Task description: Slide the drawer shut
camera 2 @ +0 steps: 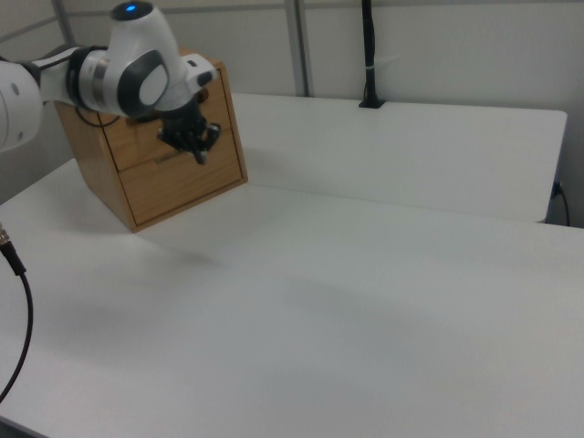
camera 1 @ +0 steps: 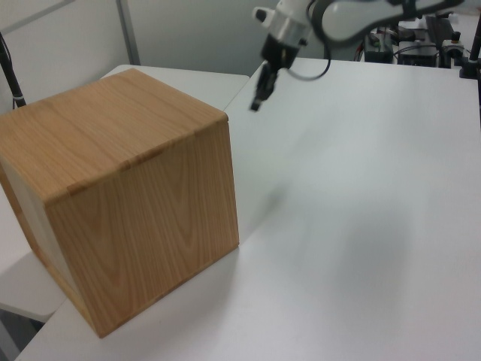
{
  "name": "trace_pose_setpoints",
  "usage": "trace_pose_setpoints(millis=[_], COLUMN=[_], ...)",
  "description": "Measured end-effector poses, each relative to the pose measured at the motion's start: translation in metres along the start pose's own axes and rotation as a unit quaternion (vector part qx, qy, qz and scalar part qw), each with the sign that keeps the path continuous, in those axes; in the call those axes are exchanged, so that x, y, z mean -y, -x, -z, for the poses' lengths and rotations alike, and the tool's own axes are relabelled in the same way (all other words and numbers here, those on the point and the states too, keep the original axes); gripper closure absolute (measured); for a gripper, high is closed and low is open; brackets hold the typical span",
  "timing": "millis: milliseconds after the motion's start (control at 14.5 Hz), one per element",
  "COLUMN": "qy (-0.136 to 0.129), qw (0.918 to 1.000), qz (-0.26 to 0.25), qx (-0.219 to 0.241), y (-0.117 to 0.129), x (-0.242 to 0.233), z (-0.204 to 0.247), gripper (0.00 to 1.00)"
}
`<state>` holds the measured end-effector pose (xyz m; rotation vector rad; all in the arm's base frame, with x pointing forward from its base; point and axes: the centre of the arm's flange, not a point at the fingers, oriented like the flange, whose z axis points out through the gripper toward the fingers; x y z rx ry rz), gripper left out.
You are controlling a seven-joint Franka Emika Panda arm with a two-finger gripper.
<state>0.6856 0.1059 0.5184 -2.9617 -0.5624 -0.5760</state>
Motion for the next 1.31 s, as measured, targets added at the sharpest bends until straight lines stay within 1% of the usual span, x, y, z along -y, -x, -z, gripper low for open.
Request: trace_pose_setpoints(millis=[138,206,344,413,482,551,619,688,757,895,964,1032,1170,1308], qy=[0.011,0.021,0.044,0.056,0.066,0.071,0.073,0.074,0.075,0.076,0.075,0.075,0.075,0.075], qw=[0.9968,0.9926,0.9808,0.9746,0.9695,0.9659,0.9642,0.9640,0.9641,0.9638,0.9629,0.9621,0.9612,0.9604], qz=[-0.032,-0.056,-0.109,-0.132,-0.151,-0.166,-0.176,-0.182,-0.185,-0.188,-0.190,-0.192,-0.194,-0.198], qx=[0.073,0.105,0.155,0.172,0.182,0.186,0.184,0.179,0.175,0.173,0.176,0.179,0.181,0.181], y=[0.029,0.044,0.069,0.078,0.087,0.095,0.103,0.110,0.116,0.122,0.124,0.125,0.126,0.127], x=[-0.043,-0.060,-0.079,-0.084,-0.087,-0.091,-0.094,-0.096,-0.096,-0.093,-0.092,-0.092,-0.093,-0.096], z=[0.025,0.040,0.072,0.090,0.107,0.126,0.144,0.159,0.169,0.176,0.174,0.171,0.168,0.169], gripper=[1.00,1.00,1.00,0.96,0.96,0.90,0.81,0.70,0.63,0.41,0.26,0.15,0.00,0.00])
